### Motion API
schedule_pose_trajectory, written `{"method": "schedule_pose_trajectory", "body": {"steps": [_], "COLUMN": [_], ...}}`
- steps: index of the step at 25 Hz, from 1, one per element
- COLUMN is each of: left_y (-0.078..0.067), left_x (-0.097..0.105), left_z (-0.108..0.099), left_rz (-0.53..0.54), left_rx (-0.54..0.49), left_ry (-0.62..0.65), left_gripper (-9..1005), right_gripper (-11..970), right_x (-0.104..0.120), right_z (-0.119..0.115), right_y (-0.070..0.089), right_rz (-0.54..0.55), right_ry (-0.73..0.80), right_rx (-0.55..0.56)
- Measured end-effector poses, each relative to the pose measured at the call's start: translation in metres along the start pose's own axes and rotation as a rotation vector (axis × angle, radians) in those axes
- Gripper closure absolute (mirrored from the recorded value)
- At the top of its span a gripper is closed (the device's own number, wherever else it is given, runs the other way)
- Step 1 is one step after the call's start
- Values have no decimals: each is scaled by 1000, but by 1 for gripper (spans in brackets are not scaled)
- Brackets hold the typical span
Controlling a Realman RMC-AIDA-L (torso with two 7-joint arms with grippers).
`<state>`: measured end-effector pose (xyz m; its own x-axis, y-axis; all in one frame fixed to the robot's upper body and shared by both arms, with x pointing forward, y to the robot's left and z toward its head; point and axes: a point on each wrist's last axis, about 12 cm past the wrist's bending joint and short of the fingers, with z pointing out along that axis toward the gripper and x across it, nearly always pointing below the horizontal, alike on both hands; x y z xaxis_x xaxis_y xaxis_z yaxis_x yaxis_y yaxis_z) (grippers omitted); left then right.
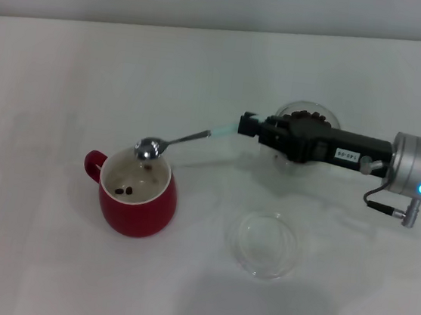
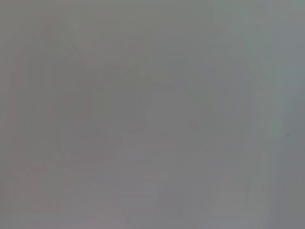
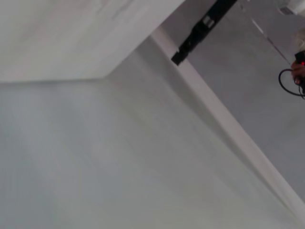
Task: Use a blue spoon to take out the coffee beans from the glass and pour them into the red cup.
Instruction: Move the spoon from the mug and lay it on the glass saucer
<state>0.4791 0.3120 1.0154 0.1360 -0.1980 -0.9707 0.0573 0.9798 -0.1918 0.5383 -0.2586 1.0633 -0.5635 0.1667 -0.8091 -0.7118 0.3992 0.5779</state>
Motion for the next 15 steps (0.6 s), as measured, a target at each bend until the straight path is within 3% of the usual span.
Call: {"method": "schedule_pose_trajectory", "body": {"steps": [8, 15], "left_y": [-1, -1], "left_x": [0, 0], "left_z": [2, 2], "left_rz": [0, -1], "left_rx": [2, 3], "left_ry": [3, 2], "left_gripper": [266, 266], "right_gripper": [811, 811], "right_x": [-9, -26], "right_z": [-24, -96], "right_y": [-3, 0], "right_rz": [9, 56], "right_ry": [-71, -89], "right_rx": [20, 20]}}
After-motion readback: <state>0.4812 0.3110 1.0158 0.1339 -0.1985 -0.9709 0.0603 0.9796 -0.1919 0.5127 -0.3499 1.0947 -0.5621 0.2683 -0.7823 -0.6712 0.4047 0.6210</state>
